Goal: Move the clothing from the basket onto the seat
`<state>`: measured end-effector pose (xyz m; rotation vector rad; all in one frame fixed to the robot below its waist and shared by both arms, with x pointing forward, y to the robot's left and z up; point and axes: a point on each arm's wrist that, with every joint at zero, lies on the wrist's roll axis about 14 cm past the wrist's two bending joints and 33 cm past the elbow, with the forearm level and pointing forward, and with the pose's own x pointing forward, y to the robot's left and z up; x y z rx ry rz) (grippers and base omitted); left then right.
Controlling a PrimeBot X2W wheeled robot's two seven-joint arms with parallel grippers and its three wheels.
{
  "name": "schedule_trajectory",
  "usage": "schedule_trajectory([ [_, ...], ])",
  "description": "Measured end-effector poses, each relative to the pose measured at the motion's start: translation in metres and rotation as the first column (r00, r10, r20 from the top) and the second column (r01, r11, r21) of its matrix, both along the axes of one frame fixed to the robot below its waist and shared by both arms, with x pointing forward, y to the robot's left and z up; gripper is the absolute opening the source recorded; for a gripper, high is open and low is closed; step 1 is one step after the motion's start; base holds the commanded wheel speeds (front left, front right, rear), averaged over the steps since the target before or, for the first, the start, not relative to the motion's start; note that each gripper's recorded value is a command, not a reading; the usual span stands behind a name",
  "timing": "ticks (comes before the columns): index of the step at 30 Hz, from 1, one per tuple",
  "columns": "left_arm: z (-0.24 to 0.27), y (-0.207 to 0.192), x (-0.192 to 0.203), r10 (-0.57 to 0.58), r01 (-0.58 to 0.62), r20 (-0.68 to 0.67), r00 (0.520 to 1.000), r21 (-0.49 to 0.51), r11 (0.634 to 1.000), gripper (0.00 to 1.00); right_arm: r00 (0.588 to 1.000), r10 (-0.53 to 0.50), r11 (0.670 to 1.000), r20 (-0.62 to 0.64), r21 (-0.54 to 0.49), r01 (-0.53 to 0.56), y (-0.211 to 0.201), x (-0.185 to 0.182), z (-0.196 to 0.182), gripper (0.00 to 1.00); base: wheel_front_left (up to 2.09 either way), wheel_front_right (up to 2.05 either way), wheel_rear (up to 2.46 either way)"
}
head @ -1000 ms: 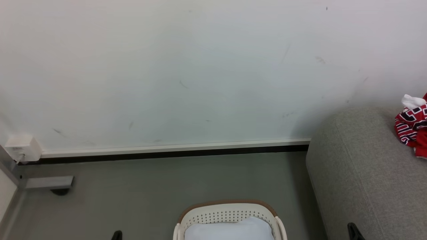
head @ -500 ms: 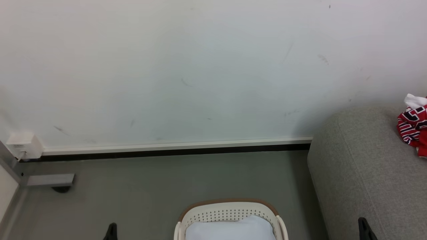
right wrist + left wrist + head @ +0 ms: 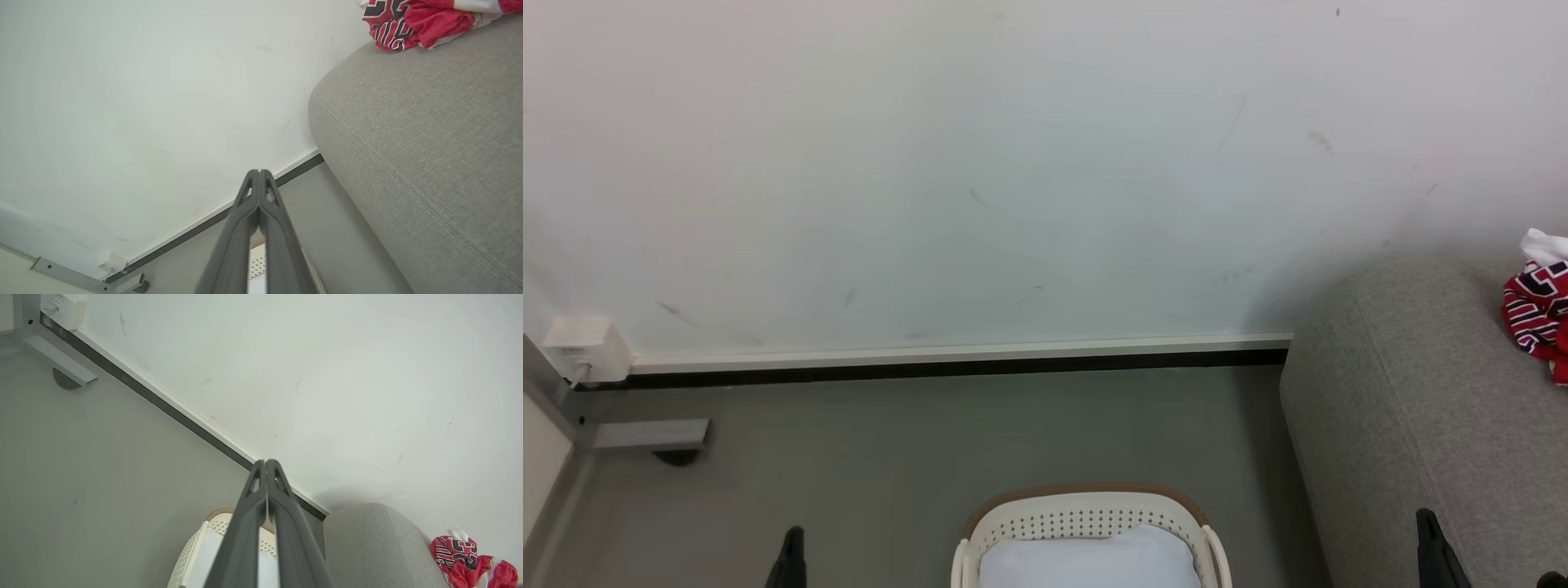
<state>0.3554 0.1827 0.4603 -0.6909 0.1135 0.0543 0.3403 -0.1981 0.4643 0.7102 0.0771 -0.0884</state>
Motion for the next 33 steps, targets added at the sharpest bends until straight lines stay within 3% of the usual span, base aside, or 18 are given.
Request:
schedule_trajectory([
  [13, 0.006, 0.003, 0.007, 0.029, -0.028, 0.003, 1.000, -0.175, 0.984, 0.00, 1.000, -0.021, 0.986, 0.005, 0.164, 0.020, -0.003, 0.008, 0.004, 0.00, 0.00, 0.00, 0.00],
  [33, 0.016, 0.007, 0.015, 0.053, -0.044, 0.013, 0.999, -0.388, 0.921, 0.00, 0.999, -0.038, 0.925, 0.029, 0.380, 0.024, -0.004, 0.021, 0.015, 0.00, 0.00, 0.00, 0.00],
])
